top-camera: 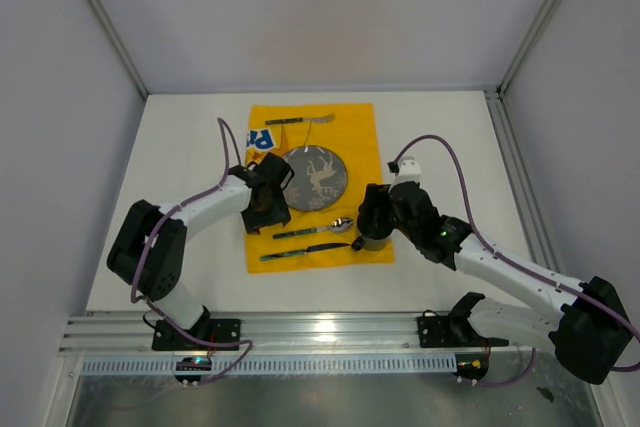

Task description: Set the dinner table for one person

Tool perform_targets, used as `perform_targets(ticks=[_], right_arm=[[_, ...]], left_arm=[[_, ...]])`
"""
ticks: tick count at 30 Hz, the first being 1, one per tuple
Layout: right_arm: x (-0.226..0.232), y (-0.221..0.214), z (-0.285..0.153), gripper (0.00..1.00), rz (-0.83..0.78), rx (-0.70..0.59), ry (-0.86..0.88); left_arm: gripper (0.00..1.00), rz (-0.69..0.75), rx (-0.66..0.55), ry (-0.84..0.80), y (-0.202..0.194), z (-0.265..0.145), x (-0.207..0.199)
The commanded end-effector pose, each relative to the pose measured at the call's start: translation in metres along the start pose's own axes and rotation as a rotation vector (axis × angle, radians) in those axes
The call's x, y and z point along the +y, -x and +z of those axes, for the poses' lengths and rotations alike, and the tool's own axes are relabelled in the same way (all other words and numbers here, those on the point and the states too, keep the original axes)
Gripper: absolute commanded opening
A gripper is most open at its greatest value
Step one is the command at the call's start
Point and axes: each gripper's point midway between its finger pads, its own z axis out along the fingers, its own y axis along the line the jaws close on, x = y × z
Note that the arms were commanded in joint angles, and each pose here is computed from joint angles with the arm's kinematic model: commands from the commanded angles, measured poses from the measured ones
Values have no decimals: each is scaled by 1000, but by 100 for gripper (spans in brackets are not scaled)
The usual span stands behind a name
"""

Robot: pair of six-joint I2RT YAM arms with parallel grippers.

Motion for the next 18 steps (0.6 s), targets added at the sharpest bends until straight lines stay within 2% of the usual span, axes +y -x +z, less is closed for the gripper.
perform_targets(ticks=[1, 18], right_arm=[[3, 15, -4, 80, 25, -55, 11], [2, 17, -3, 80, 6, -66, 7]], left_arm=[[65, -42, -50, -29, 7, -7, -5], [65, -125, -71, 28, -10, 15, 19]])
